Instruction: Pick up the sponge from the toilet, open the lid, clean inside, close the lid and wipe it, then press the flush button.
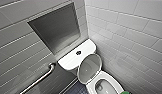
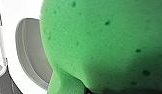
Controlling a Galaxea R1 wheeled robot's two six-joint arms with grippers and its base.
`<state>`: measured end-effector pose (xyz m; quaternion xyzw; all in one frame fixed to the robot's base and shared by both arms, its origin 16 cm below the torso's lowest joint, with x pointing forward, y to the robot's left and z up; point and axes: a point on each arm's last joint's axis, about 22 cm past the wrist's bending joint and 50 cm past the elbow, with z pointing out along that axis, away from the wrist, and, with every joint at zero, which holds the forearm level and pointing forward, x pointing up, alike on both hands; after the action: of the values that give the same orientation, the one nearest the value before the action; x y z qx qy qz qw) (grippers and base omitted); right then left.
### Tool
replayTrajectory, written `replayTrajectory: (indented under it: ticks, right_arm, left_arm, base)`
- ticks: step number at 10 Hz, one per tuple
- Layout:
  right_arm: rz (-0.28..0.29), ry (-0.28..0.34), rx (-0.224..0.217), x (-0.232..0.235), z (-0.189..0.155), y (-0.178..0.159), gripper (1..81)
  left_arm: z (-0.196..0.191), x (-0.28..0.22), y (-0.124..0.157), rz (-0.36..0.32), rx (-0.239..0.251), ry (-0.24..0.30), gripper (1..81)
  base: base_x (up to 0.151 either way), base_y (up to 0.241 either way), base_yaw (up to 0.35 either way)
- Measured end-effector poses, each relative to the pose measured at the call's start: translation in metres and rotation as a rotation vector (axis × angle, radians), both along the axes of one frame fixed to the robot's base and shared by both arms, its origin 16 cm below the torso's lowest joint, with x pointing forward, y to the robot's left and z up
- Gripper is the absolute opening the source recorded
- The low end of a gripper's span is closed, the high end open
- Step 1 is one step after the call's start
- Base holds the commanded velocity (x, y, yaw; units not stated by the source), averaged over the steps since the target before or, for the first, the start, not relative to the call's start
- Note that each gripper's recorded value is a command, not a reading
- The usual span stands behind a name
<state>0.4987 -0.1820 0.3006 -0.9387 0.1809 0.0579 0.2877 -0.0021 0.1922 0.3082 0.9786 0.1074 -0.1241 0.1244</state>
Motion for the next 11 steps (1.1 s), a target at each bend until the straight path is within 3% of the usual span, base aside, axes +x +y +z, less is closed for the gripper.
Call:
replayTrajectory:
  ticks: [2,3,5,6,8,11]
  right_arm:
    - [-0.018,0.036,-0.002,-0.042,0.001,-0.018,1.0]
    - [-0.004,0.094,0.001,-0.08,0.006,-0.025,1.0]
    - [0.101,0.32,-0.014,-0.205,0.026,-0.047,1.0]
    - [0.112,0.362,-0.005,-0.229,0.039,-0.053,1.0]
    - [0.064,0.244,0.027,-0.165,0.044,-0.046,1.0]
    - [0.075,0.158,0.088,-0.101,0.056,-0.014,1.0]
  left_arm:
    - [0.0,0.001,-0.001,-0.008,-0.003,-0.003,81.1]
    - [0.0,0.001,-0.004,-0.009,-0.006,-0.005,81.1]
    - [0.0,0.003,-0.009,-0.009,-0.012,-0.005,81.1]
    - [-0.001,0.004,-0.01,-0.007,-0.013,-0.01,81.1]
    - [-0.001,0.003,-0.009,-0.008,-0.011,-0.009,81.1]
    - [-0.001,0.003,-0.008,-0.009,-0.01,-0.008,81.1]
  base:
    - [0.0,0.0,0.0]
    - [0.0,0.0,0.0]
    - [0.0,0.0,0.0]
    - [0.0,0.0,0.0]
    - [0.0,0.0,0.0]
    - [0.0,0.0,0.0]
